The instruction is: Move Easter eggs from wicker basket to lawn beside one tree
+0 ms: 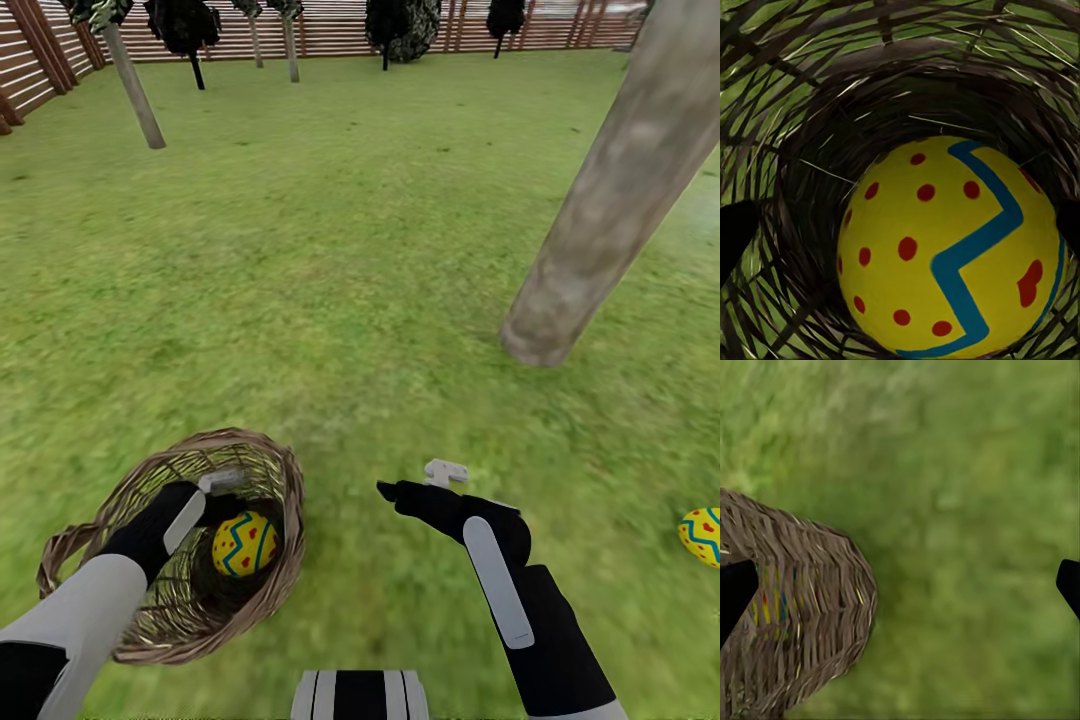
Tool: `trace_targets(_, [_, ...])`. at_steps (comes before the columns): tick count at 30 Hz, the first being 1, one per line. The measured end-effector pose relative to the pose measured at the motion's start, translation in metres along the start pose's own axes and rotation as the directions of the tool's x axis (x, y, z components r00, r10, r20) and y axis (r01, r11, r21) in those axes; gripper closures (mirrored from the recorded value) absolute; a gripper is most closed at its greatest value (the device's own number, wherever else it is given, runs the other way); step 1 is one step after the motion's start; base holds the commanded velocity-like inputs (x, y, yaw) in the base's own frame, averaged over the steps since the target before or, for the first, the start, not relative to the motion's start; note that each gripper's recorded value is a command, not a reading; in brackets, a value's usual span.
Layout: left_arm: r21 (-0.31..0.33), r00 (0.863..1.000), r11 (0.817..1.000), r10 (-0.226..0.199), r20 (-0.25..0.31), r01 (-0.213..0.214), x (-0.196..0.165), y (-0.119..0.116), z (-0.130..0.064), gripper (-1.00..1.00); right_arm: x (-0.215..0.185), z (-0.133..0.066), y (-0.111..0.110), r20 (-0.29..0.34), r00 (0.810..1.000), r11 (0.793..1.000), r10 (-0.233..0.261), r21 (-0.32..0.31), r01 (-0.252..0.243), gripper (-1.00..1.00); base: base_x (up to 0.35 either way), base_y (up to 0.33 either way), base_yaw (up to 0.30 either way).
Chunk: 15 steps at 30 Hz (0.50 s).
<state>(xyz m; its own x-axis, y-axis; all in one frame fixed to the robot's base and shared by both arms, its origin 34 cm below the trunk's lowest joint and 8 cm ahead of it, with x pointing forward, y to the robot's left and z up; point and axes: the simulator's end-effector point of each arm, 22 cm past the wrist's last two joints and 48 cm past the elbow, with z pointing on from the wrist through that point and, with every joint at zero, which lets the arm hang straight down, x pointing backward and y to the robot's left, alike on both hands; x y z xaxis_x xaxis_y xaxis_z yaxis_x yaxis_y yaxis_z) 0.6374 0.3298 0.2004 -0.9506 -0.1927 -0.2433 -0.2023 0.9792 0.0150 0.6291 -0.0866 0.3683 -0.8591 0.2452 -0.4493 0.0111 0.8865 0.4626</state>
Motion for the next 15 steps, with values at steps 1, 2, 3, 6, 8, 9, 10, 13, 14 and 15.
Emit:
trace_targets(1, [-0.001, 1.0, 1.0, 0.0, -0.003, 0.0, 0.001, 0.001, 0.002, -1.0, 0.002, 0.002, -0.001, -0.004, 1.0, 1.0, 0.002, 0.001, -0.002, -1.0, 0.0, 0.0, 0.0])
trace_targets(2, [-0.001, 1.0, 1.0, 0.0, -0.006, 0.0, 0.002, 0.003, 0.004, -1.0, 0.003, 0.003, -0.002, -0.007, 1.0, 1.0, 0.003, 0.002, -0.003, -1.0, 0.0, 0.0, 0.0])
trace_targets(3, [-0.001, 1.0, 1.0, 0.0, -0.009, 0.0, 0.004, 0.003, 0.006, -1.0, 0.005, 0.005, -0.003, -0.011, 1.0, 1.0, 0.005, 0.003, -0.005, -1.0, 0.0, 0.0, 0.0])
trace_targets(6, [-0.002, 1.0, 1.0, 0.002, -0.021, -0.002, 0.009, 0.005, 0.012, -1.0, 0.009, 0.009, -0.006, -0.022, 1.0, 1.0, 0.01, 0.006, -0.009, -1.0, 0.0, 0.0, 0.0])
trace_targets(8, [-0.004, 1.0, 1.0, 0.002, -0.029, -0.002, 0.013, 0.006, 0.016, -1.0, 0.012, 0.012, -0.008, -0.029, 1.0, 1.0, 0.013, 0.007, -0.013, -1.0, 0.0, 0.0, 0.0])
trace_targets(9, [-0.004, 0.999, 1.0, 0.002, -0.033, -0.002, 0.015, 0.006, 0.018, -1.0, 0.014, 0.013, -0.01, -0.032, 0.999, 1.0, 0.014, 0.008, -0.014, -1.0, 0.0, 0.0, 0.0])
trace_targets(10, [-0.004, 0.999, 1.0, 0.002, -0.032, -0.002, 0.014, 0.006, 0.018, -1.0, 0.014, 0.013, -0.009, -0.032, 0.999, 1.0, 0.015, 0.008, -0.014, -1.0, 0.0, 0.0, 0.0])
trace_targets(13, [-0.004, 1.0, 1.0, 0.004, -0.029, -0.004, 0.014, 0.006, 0.018, -1.0, 0.014, 0.013, -0.009, -0.033, 0.999, 1.0, 0.015, 0.007, -0.015, -1.0, 0.0, 0.0, 0.0])
trace_targets(14, [-0.002, 1.0, 1.0, 0.004, -0.023, -0.004, 0.013, 0.004, 0.018, -1.0, 0.014, 0.013, -0.009, -0.033, 0.999, 1.0, 0.015, 0.007, -0.015, -1.0, 0.0, 0.0, 0.0])
trace_targets(15, [0.0, 1.0, 1.0, 0.003, -0.016, -0.003, 0.013, 0.003, 0.019, -1.0, 0.014, 0.013, -0.009, -0.033, 0.999, 1.0, 0.015, 0.007, -0.015, -1.0, 0.0, 0.0, 0.0])
